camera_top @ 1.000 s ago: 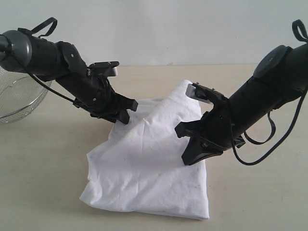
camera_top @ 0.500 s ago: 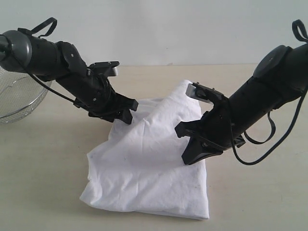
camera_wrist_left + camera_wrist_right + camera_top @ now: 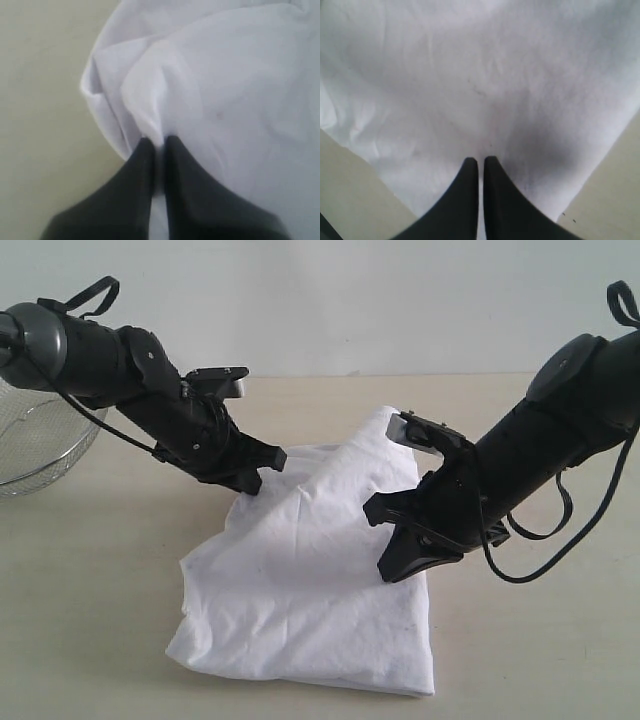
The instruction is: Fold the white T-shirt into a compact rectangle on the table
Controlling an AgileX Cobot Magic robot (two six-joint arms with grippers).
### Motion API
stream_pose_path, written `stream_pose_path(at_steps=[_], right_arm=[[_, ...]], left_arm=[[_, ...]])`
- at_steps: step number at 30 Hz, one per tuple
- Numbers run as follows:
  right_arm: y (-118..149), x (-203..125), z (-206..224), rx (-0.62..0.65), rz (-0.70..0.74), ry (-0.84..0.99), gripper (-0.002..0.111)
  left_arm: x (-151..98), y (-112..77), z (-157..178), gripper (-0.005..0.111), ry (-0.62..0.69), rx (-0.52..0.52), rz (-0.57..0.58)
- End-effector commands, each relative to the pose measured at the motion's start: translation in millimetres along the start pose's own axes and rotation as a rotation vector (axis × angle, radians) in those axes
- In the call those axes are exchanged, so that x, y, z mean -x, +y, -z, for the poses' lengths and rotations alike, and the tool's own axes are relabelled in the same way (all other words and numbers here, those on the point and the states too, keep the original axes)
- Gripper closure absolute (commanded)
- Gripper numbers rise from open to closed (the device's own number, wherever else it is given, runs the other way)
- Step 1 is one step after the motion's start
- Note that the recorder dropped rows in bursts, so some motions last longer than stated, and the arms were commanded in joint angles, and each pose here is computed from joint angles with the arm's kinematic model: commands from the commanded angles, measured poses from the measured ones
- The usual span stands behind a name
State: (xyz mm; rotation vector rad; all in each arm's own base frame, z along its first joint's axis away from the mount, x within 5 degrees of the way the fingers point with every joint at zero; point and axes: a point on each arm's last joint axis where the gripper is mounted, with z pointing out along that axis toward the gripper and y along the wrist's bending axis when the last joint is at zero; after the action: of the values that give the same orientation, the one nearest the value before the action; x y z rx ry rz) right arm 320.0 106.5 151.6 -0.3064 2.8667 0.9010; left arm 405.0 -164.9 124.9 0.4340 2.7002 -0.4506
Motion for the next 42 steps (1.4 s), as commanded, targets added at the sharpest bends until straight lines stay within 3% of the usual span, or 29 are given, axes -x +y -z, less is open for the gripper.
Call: stream_pose_path(at_steps=[1, 21, 37, 39, 42], right_arm=[[0, 0, -1, -0.003, 0.003, 0.001, 0.109], [0, 0, -1, -0.004, 0.0, 0.002, 0.109], [0, 0, -1, -0.003, 0.0, 0.003, 0.109], [0, 0, -1, -0.003, 0.0, 0.003, 0.109], [0, 0, -1, -0.003, 0.0, 0.003, 0.109]], left_arm=[[10, 0.4, 15, 0.102, -0.061, 0.022, -0.034], [13, 22.4, 26, 0.102, -0.081, 0.061, -0.006], [16, 23.3, 31, 0.102, -0.102, 0.067, 0.003], [16, 23.1, 32, 0.098, -0.102, 0.067, 0.002], [15, 21.7, 31, 0.076, -0.089, 0.051, 0.018]])
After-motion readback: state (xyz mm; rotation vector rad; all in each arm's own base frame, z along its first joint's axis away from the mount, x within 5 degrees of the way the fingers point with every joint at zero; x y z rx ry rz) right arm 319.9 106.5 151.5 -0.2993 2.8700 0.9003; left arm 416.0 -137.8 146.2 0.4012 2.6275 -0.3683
